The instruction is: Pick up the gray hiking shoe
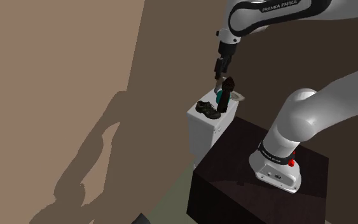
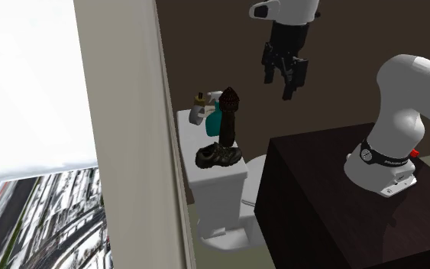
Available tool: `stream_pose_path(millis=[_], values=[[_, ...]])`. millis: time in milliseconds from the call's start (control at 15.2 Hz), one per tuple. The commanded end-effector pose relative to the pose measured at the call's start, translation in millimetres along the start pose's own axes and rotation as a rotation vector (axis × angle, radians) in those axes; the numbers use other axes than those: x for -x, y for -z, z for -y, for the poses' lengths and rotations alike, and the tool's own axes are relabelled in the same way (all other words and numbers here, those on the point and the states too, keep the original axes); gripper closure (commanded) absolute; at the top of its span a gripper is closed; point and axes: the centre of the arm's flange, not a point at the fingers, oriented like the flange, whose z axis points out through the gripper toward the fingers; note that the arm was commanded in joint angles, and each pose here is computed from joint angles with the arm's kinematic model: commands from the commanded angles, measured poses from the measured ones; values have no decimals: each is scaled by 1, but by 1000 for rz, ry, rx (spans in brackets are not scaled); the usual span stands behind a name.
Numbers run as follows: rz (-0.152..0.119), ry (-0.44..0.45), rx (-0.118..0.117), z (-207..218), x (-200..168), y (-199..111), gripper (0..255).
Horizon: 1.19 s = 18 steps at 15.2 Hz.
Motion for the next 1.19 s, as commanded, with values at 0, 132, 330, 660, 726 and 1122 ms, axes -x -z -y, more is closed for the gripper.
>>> stream_pose_path(millis=[0,132,330,660,726,1122], values=[[2,12,-15,-18,-5,-21,0],[5,22,-31,-37,-12,-41,0],[9,38,-55,-65,-22,-72,0],[16,64,-94,-108,-40,-124,0],[18,70,-102,-117,-43,-135,0],[26,101,-150,-165,-66,-200,0]])
